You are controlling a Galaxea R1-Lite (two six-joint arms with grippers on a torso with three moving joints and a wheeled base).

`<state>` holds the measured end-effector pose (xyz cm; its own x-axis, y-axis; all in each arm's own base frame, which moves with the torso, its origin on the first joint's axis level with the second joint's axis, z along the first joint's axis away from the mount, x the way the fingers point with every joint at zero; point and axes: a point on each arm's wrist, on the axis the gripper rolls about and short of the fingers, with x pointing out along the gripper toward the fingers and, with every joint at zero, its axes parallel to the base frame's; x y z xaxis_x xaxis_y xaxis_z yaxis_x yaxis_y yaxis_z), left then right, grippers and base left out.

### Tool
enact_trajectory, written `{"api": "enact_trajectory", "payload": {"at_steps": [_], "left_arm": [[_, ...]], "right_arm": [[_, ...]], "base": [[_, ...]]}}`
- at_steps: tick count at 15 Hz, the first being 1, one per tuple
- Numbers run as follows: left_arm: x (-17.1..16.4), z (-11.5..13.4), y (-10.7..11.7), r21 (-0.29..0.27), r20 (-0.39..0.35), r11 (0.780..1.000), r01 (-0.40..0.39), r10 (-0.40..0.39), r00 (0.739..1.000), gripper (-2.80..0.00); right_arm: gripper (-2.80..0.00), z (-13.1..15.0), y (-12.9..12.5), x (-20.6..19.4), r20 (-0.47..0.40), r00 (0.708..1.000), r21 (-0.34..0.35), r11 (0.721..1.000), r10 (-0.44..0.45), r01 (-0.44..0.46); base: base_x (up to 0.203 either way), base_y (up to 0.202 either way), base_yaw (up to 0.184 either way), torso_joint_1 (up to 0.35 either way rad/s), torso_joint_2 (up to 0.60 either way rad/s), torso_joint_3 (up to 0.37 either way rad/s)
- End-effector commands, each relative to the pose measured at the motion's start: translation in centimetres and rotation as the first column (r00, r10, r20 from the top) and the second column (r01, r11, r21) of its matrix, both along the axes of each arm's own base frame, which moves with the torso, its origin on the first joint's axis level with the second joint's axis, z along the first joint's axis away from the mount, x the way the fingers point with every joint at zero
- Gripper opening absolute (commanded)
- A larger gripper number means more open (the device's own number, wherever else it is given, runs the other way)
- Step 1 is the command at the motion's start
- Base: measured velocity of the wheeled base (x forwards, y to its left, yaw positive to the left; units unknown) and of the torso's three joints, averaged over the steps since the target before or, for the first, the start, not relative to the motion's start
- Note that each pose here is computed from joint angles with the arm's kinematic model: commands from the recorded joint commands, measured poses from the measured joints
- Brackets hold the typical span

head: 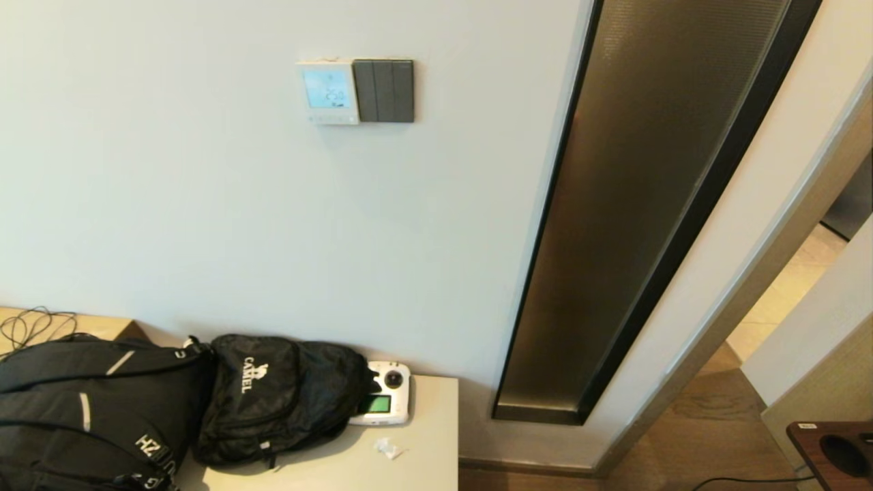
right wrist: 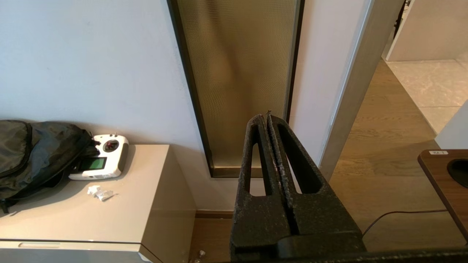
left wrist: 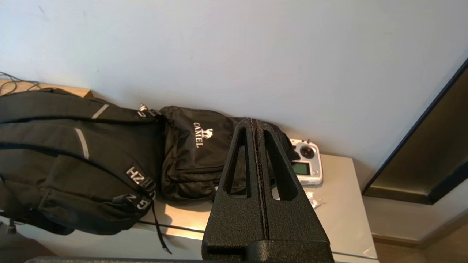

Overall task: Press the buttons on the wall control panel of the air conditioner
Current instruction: Turn off the central air conditioner

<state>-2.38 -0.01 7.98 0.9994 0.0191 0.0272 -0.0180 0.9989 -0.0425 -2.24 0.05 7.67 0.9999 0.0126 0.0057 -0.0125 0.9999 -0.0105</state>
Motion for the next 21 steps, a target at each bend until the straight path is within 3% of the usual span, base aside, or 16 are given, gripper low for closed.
{"api": "enact_trajectory", "payload": {"at_steps": [1,21], "left_arm": [[0.01,0.02,0.00,-0.001,-0.001,1.000,-0.001,0.001,1.000,-2.80],[0.01,0.00,0.00,-0.007,-0.003,1.000,0.001,-0.001,1.000,-2.80]], "right_arm": [[-2.80,0.01,0.00,0.01,-0.001,1.000,0.000,1.000,0.000,0.000],[-2.80,0.01,0.00,0.01,-0.001,1.000,0.000,1.000,0.000,0.000]], "base": [[0.000,0.000,0.000,0.000,0.00,0.000],[0.000,0.000,0.000,0.000,0.00,0.000]]}}
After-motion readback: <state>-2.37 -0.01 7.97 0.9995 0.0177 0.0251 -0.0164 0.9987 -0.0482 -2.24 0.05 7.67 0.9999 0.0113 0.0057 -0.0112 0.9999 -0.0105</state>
